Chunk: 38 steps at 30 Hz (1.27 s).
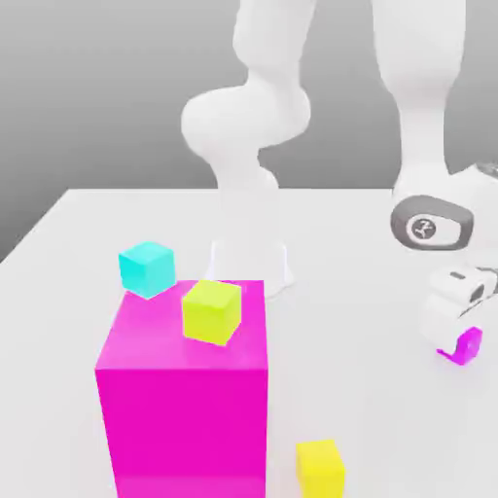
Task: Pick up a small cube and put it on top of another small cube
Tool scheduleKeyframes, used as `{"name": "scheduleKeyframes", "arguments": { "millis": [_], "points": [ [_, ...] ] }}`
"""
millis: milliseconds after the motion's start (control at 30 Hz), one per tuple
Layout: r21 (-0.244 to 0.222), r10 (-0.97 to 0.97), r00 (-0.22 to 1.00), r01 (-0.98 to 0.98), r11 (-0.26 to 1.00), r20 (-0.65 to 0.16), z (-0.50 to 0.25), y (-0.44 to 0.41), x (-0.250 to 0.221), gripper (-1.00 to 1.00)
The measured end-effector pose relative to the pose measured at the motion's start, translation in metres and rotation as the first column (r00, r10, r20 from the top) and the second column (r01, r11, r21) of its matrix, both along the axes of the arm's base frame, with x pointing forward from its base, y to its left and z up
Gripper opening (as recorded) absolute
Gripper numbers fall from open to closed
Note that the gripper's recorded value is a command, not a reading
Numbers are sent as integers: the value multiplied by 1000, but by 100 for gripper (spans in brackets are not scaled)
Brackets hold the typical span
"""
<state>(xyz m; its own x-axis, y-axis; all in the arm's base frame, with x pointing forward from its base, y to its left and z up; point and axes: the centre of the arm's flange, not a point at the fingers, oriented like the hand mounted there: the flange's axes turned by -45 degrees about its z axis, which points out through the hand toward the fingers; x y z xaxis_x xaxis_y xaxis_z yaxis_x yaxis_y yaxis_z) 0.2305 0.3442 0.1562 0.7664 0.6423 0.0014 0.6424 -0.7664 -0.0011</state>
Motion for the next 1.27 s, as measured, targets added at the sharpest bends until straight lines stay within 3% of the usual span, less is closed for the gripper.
{"name": "scheduleKeyframes", "arguments": {
  "millis": [100, 167, 333, 567, 700, 867, 1033, 1067, 1267],
  "points": [
    [-2, -1, 1000, 1, 1000, 2, 31, -3, 3, -100],
    [-8, -16, 1000, 16, 1000, 11, 53, -20, 31, -100],
    [-25, -87, 996, 88, 996, 27, 110, -102, 116, -100],
    [-35, -139, 990, 140, 990, 26, 192, -239, 171, -100],
    [-29, -186, 982, 187, 982, 17, 236, -330, 172, -100],
    [-6, -244, 970, 244, 970, 2, 285, -441, 137, -100],
    [2, -258, 966, 258, 966, -2, 241, -468, 123, -100],
    [3, -258, 966, 258, 966, -2, 233, -468, 122, 100],
    [0, -258, 966, 258, 966, -1, 230, -468, 122, 100]
  ]
}}
